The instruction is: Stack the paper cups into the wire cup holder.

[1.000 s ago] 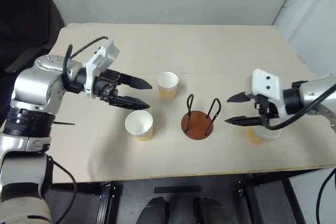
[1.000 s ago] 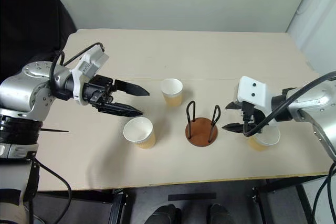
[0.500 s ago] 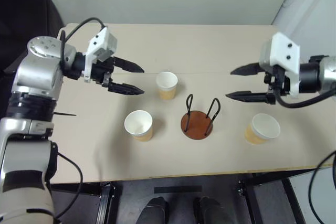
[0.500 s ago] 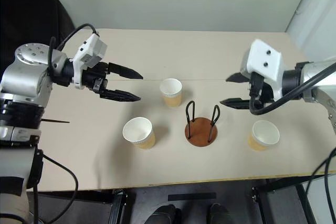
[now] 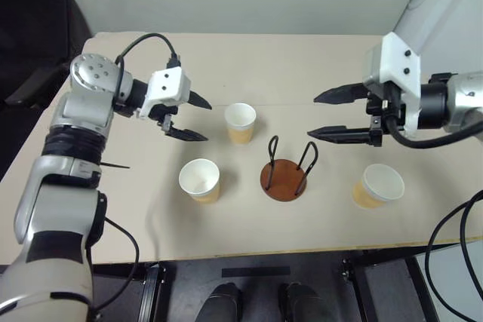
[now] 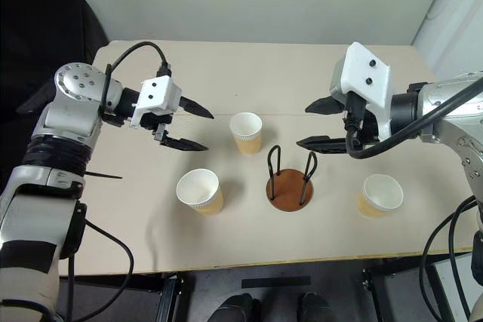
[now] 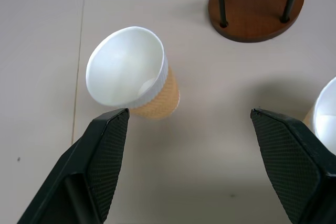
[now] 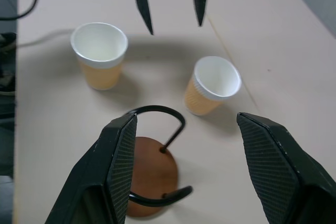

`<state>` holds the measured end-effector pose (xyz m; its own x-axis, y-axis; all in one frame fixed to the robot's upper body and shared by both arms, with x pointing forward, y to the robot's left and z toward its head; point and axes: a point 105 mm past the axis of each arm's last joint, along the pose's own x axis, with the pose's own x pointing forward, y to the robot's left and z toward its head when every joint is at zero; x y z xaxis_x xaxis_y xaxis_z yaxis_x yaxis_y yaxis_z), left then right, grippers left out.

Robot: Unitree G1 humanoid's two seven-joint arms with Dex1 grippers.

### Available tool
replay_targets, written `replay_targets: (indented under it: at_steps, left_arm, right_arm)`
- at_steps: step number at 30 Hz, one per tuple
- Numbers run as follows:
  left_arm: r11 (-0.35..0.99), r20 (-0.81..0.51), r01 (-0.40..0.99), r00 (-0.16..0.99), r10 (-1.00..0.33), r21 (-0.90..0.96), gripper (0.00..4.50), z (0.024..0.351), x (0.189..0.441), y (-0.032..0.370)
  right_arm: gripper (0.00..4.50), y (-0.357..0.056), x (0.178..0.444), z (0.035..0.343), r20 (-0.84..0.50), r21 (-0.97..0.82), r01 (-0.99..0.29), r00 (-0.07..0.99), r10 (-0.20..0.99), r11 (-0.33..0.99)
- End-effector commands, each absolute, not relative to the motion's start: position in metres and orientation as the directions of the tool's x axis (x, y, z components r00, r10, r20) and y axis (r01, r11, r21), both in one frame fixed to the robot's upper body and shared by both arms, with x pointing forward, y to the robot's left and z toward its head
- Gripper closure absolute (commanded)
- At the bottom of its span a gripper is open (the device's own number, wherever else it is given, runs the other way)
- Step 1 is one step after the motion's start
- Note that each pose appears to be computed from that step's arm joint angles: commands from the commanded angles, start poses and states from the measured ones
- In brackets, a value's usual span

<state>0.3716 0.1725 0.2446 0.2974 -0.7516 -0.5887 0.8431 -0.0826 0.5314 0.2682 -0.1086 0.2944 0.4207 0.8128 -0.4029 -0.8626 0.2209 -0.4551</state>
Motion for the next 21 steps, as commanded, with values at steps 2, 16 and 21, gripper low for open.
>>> replay_targets:
  at_steps: [2, 16, 21]
  left_arm:
    - [-0.129, -0.593, 0.806, 0.305, -0.745, 0.577, 0.52, 0.252, 0.372, 0.172]
    - [-0.159, -0.55, 0.73, 0.334, -0.766, 0.665, 0.52, 0.256, 0.381, 0.154]
    - [-0.166, -0.539, 0.695, 0.361, -0.761, 0.7, 0.52, 0.259, 0.384, 0.151]
  right_arm:
    - [1.47, -0.116, 0.259, 0.3, -0.413, -0.482, -0.849, 0.439, 0.798, 0.217]
    - [1.47, -0.128, 0.258, 0.294, -0.426, -0.474, -0.842, 0.476, 0.769, 0.259]
    - [1.47, -0.128, 0.259, 0.293, -0.426, -0.472, -0.842, 0.477, 0.768, 0.261]
